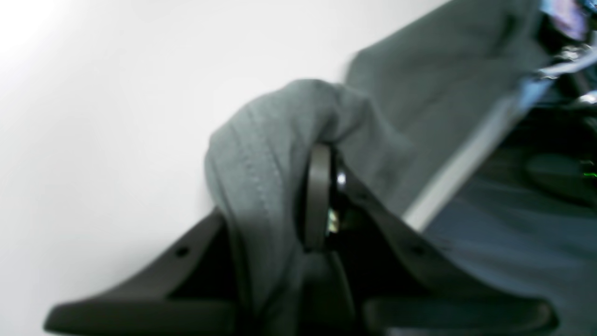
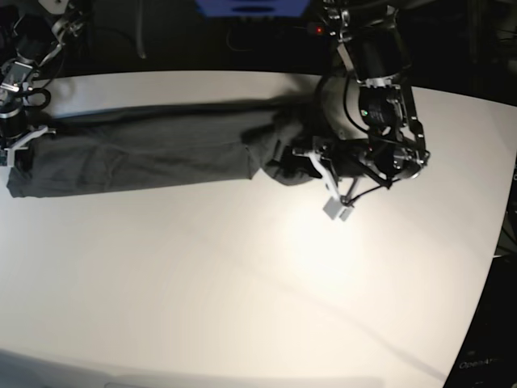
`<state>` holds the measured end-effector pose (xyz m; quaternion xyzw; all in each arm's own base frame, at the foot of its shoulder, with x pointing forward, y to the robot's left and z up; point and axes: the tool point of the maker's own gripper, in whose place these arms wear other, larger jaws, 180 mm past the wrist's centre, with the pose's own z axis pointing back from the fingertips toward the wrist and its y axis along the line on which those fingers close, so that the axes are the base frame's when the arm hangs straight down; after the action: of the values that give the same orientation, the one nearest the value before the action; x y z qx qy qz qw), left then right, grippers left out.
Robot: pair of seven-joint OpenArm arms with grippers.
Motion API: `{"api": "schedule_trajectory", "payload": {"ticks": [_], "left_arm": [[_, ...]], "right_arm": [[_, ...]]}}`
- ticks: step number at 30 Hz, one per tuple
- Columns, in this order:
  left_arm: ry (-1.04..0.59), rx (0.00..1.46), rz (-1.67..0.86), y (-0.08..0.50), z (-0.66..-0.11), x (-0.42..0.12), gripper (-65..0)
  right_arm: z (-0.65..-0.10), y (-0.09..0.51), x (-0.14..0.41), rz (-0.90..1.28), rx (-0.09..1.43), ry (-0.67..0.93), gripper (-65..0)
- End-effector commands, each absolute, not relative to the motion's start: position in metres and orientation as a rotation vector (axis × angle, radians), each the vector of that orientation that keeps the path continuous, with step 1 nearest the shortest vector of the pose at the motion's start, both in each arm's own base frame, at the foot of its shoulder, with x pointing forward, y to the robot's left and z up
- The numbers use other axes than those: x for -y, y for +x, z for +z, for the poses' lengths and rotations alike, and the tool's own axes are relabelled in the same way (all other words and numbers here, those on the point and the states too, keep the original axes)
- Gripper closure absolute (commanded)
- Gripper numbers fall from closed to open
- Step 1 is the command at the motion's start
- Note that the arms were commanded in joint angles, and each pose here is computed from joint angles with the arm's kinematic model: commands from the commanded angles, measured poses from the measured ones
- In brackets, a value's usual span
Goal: Fold the T-shirt properly
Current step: 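Lift the strip's end with the left gripper toward the right gripper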
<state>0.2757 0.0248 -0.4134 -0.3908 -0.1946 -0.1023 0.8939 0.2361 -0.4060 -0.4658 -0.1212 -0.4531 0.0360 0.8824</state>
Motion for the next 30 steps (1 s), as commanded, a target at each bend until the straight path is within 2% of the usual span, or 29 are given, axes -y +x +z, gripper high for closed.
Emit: {"api": "schedule_trajectory", "payload": {"ticks": [1,7,12,19,30], "left_arm": [[-0.873,0.473,-0.234,0.290,-0.392,-0.012,-3.1],[-1.169,0.592,-0.240,0.297,-0.338,0.025,-3.1],[-1.314,0.665,-0.223,0.303,-0.306,0.032,-3.1],[-1.236,0.757,-0.293,0.309,-0.277,0.028,-3.1],[-1.238,0.555,-0.288,0.302,-0.271,0.089,-3.1]], "right_arm": [[-0.534,0.175,0.374,0.173,0.541,-0.150,-0.3],[-0.535,0.175,0.370,0.172,0.542,-0.145,-0.3],[-0.537,0.175,0.367,0.170,0.542,-0.139,-0.3],[-0.537,0.176,0.367,0.170,0.544,-0.139,-0.3],[-0.537,0.176,0.366,0.169,0.544,-0.137,-0.3]]}}
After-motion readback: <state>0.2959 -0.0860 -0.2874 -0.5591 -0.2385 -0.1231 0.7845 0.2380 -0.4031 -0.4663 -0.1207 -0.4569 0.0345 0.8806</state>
